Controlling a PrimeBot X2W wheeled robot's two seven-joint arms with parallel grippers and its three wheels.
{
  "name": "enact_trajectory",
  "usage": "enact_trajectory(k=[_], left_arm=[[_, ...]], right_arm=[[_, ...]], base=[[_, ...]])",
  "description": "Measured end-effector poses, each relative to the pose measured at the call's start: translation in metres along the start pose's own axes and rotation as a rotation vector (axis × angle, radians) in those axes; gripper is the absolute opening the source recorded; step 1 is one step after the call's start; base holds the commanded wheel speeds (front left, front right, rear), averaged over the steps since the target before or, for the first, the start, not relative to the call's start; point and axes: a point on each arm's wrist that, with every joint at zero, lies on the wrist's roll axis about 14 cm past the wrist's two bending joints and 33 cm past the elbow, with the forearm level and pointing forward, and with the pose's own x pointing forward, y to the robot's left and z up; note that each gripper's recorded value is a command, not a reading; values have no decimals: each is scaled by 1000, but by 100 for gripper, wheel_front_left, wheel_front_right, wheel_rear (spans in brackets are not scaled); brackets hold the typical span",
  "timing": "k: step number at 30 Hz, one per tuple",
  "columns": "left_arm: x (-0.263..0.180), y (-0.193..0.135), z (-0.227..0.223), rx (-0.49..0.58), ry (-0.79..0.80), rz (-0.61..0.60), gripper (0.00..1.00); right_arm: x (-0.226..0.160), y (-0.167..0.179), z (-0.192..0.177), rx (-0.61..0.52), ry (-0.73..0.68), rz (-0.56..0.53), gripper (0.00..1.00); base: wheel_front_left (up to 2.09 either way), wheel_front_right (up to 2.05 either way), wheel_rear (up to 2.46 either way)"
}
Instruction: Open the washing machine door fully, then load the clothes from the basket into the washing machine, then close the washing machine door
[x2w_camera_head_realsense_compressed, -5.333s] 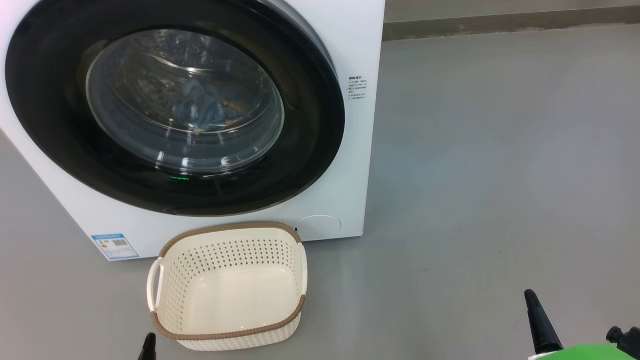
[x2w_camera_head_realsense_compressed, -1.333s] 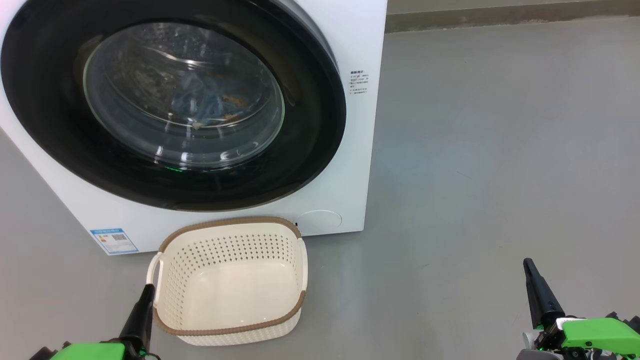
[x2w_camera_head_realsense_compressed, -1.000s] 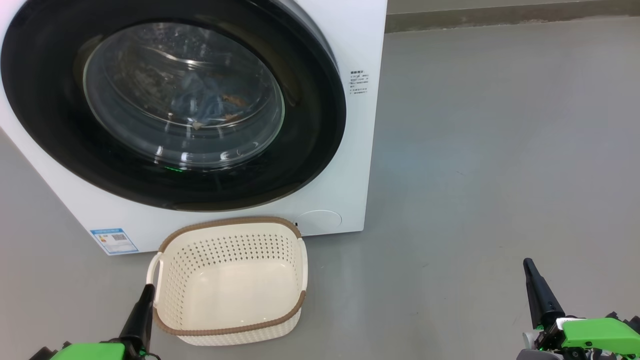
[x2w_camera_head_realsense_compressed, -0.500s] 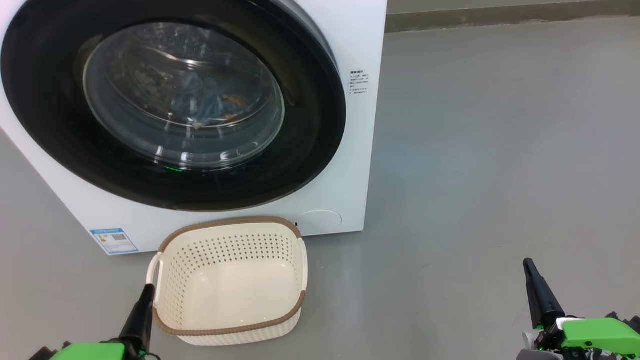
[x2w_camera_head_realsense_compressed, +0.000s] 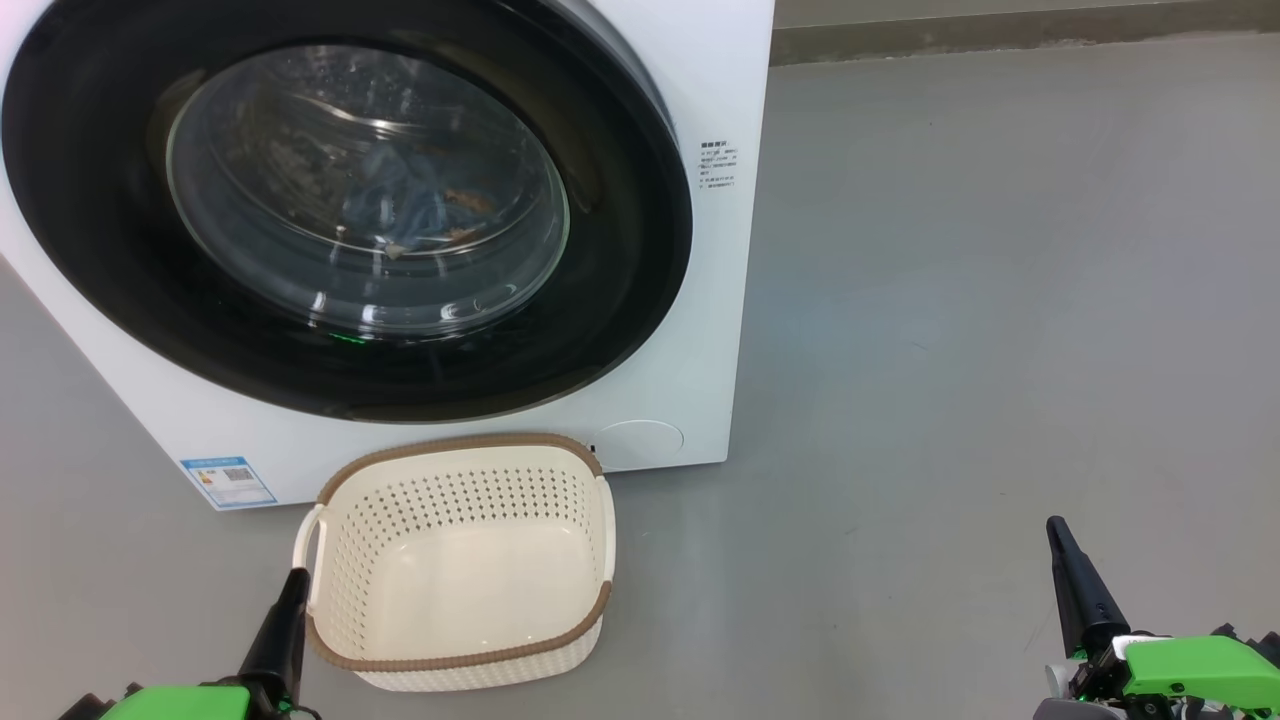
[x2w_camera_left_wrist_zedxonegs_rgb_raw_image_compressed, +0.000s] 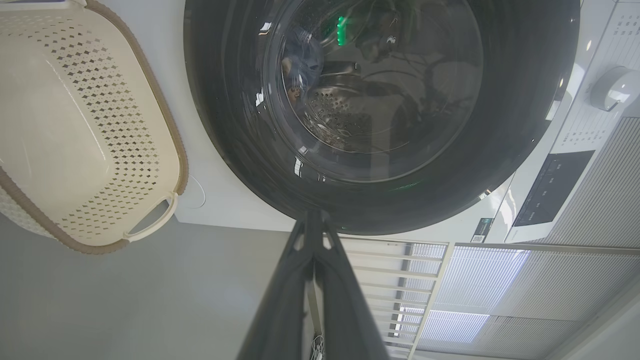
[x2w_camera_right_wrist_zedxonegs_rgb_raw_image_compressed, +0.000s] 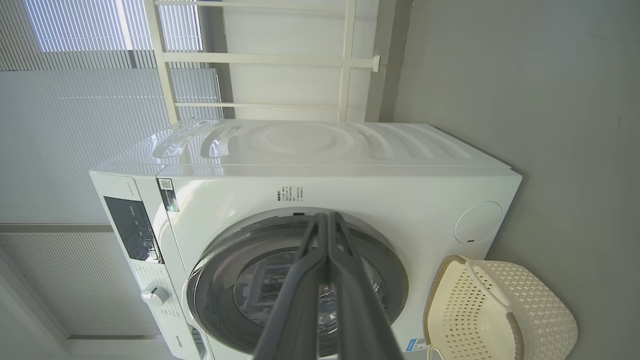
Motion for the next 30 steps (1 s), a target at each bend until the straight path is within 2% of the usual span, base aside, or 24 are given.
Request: enact_trajectory(k=[30], left_arm=[[0,0,0,0,0,0,0]], right_arm=[[0,0,0,0,0,0,0]], base=[[0,0,0]])
